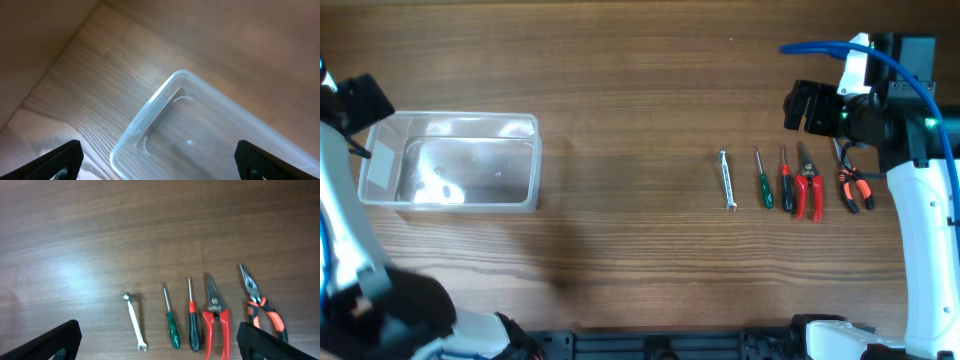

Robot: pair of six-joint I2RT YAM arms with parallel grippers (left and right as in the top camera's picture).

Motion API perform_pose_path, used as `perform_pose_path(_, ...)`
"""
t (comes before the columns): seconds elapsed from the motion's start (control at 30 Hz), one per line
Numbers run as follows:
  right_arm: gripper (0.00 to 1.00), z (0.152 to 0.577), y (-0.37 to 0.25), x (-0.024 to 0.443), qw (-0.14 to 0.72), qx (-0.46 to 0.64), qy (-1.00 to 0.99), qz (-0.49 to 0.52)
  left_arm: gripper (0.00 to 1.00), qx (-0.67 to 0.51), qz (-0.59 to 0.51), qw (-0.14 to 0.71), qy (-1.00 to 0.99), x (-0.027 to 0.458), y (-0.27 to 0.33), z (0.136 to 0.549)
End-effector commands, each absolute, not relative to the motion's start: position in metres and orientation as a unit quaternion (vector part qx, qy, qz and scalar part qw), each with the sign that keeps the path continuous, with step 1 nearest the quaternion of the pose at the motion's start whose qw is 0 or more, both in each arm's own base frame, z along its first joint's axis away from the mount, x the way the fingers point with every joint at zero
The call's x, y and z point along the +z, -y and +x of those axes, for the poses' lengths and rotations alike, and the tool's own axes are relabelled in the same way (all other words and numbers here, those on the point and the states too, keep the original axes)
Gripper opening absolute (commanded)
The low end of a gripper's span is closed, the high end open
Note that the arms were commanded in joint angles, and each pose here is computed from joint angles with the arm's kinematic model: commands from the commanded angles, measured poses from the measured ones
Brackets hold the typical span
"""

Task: Pack container
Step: 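Push the clear container rightward to the table center with the left gripper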

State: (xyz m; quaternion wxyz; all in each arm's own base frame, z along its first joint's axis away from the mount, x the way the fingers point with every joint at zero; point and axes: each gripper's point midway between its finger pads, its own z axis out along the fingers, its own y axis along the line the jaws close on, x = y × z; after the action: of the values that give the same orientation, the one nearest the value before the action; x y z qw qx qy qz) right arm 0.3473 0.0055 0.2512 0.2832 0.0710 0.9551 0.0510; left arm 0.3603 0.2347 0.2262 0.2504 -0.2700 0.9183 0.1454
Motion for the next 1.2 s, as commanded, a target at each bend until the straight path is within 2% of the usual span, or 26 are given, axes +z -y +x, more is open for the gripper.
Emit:
perform_pose_path(0.0,1.00,0.343,-0.001,0.252,0.273,0.038,-0.959,0.068,1.00,0.079,-0.170,0.197,-0.962,0.159,-0.250,0.373)
perform_pose_path(0.13,1.00,0.333,-0.001,0.246,0.251,0.037,-0.965,0.069,0.96,0.072,-0.122,0.167,-0.976,0.120,-0.267,0.375)
perform_pose_path(0.2,1.00,0.333,-0.001,0.246,0.251,0.037,-0.965,0.069,0.76,0.080,-0.097,0.172,-0.977,0.116,-0.272,0.380)
perform_pose_path(0.23,1.00,0.333,-0.001,0.246,0.251,0.036,-0.965,0.068,0.77,0.085,-0.085,0.175,-0.977,0.116,-0.274,0.382)
perform_pose_path(0.3,1.00,0.332,0.002,0.245,0.250,0.029,-0.965,0.070,0.85,0.095,-0.057,0.182,-0.977,0.115,-0.277,0.388)
perform_pose_path(0.4,1.00,0.332,0.005,0.245,0.249,0.020,-0.966,0.072,0.88,0.083,-0.005,0.173,-0.981,0.103,-0.272,0.390)
perform_pose_path(0.63,1.00,0.330,0.005,0.244,0.245,0.020,-0.967,0.072,0.79,0.033,0.036,0.159,-0.986,0.059,-0.262,0.397)
perform_pose_path(0.7,1.00,0.330,0.005,0.244,0.245,0.020,-0.967,0.072,0.69,0.020,0.036,0.152,-0.987,0.048,-0.259,0.396)
perform_pose_path(0.73,1.00,0.330,0.005,0.244,0.245,0.020,-0.967,0.072,0.52,0.012,0.038,0.157,-0.987,0.047,-0.256,0.398)
perform_pose_path(0.77,1.00,0.330,0.005,0.244,0.245,0.020,-0.967,0.072,0.39,0.011,0.038,0.162,-0.986,0.047,-0.256,0.400)
perform_pose_path(0.8,1.00,0.329,0.005,0.244,0.244,0.020,-0.967,0.072,0.32,0.011,0.038,0.162,-0.986,0.047,-0.256,0.400)
perform_pose_path(0.87,1.00,0.329,0.005,0.243,0.243,0.020,-0.967,0.072,0.04,0.009,0.034,0.160,-0.987,0.047,-0.255,0.399)
perform_pose_path(1.1,1.00,0.328,0.005,0.243,0.240,0.020,-0.968,0.072,0.04,-0.017,-0.054,0.159,-0.986,0.050,-0.250,0.398)
perform_pose_path(1.17,1.00,0.328,0.005,0.243,0.240,0.020,-0.968,0.072,0.04,-0.063,-0.098,0.173,-0.978,0.060,-0.235,0.400)
